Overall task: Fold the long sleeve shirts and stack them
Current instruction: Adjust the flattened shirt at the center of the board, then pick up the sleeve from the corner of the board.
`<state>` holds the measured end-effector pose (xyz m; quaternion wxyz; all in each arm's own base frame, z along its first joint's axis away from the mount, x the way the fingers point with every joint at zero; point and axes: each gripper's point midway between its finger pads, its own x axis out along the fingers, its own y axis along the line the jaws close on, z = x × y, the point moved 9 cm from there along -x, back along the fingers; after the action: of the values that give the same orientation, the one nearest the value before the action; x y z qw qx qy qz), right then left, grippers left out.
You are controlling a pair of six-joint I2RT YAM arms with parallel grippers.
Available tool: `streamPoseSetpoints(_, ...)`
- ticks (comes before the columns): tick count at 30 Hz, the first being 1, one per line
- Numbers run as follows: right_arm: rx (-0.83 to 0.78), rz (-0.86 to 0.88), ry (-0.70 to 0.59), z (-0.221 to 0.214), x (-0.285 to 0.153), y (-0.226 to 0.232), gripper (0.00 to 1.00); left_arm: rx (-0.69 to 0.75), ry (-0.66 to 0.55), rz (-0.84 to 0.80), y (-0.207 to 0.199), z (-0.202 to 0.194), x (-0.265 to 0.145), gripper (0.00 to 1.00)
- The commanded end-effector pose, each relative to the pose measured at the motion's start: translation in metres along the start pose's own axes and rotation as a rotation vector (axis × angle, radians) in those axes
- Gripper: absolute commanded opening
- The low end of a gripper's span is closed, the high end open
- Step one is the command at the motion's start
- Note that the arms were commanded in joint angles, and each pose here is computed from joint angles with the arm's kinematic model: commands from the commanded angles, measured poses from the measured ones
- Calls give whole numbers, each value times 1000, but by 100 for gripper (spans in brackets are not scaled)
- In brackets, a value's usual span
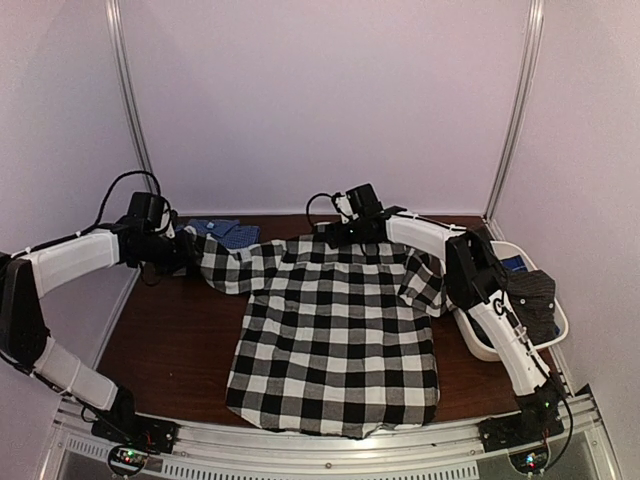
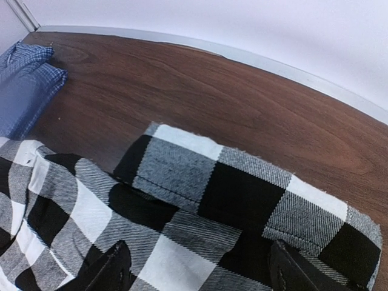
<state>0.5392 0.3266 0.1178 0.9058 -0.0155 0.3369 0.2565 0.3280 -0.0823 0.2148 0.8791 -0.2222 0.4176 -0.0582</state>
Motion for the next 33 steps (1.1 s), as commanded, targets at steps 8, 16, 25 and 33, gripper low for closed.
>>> streamPoseSetpoints(8,-47,52,-71,53,-85,60,80,-180,-163,141,87,29,0,43)
streamPoseSetpoints(16,-52,86,-35,39,-93,78,80,-152,-166,126,105,42,31,48)
streamPoseSetpoints(25,-68,120,-8,20,-99,102,79,-136,-193,73,110,50,55,47)
streamPoseSetpoints(33,-75,125,18,6,-96,108,79,-141,-177,33,110,47,61,27)
